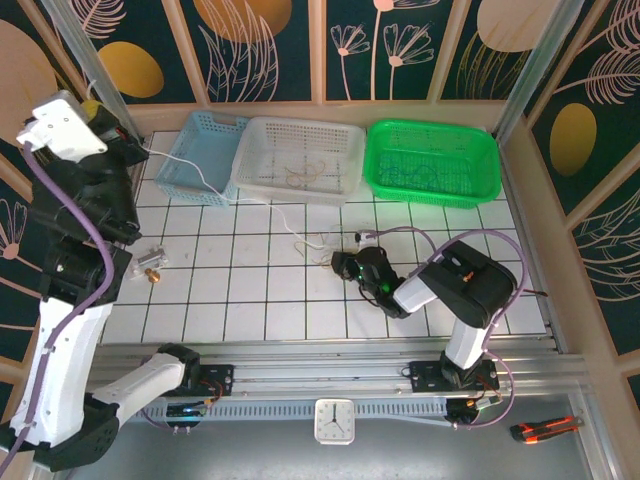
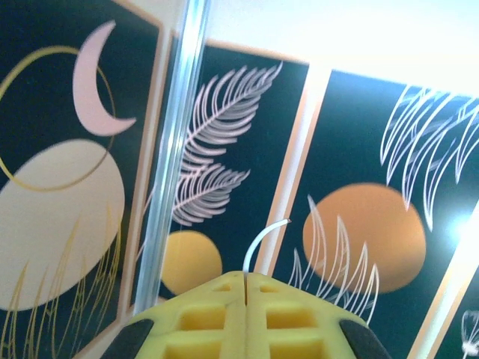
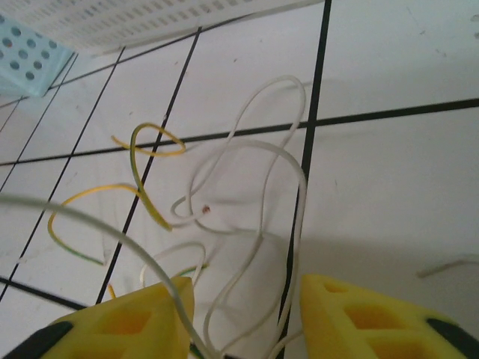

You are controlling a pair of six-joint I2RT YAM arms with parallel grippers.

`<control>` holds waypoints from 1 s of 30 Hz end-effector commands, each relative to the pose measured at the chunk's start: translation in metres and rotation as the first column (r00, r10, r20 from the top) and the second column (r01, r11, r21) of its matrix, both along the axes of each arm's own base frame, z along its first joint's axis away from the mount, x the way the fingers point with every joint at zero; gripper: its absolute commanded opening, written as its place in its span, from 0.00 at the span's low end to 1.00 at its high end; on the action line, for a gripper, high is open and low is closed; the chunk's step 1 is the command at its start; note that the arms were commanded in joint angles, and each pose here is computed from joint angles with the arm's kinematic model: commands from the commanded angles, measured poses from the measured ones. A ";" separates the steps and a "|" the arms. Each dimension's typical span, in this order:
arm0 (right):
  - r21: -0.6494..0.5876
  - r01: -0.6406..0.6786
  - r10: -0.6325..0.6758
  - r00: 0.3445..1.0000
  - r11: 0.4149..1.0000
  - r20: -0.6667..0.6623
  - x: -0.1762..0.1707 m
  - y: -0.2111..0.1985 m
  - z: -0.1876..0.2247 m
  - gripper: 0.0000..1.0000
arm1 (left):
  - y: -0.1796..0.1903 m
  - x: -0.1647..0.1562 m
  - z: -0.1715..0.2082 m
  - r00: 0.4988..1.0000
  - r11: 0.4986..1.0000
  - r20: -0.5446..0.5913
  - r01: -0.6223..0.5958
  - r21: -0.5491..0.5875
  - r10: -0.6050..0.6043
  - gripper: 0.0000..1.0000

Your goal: Untangle the cables

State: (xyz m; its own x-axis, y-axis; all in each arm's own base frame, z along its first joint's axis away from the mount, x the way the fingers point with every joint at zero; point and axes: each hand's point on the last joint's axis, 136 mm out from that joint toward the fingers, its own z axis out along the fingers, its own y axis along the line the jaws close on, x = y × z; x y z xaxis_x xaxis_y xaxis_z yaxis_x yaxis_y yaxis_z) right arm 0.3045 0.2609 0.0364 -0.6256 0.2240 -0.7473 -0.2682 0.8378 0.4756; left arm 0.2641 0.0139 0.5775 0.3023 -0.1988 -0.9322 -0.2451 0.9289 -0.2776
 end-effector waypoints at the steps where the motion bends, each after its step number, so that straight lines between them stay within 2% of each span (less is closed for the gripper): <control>1: -0.020 -0.040 0.040 0.999 0.999 0.009 -0.006 0.002 0.013 0.45 | 0.003 -0.013 0.027 0.996 1.000 0.090 0.009 -0.010 -0.008 0.00; 9: -0.014 -0.121 0.122 0.983 0.993 0.135 -0.001 0.029 0.081 0.50 | -0.015 -0.003 0.028 0.990 0.993 0.083 0.113 -0.013 -0.112 0.00; 14: -0.010 -0.154 0.154 0.971 0.988 0.182 -0.003 0.040 0.106 0.50 | -0.023 0.002 0.028 0.984 0.988 0.086 0.156 -0.017 -0.154 0.00; 21: -0.009 -0.229 0.225 0.947 0.973 0.228 -0.018 0.060 0.126 0.50 | -0.035 0.011 0.029 0.974 0.977 0.090 0.210 -0.026 -0.207 0.00; 30: -0.083 -0.353 0.363 0.899 0.932 0.245 -0.028 0.116 0.123 0.53 | -0.050 0.019 0.034 0.952 0.956 0.108 0.291 -0.041 -0.286 0.00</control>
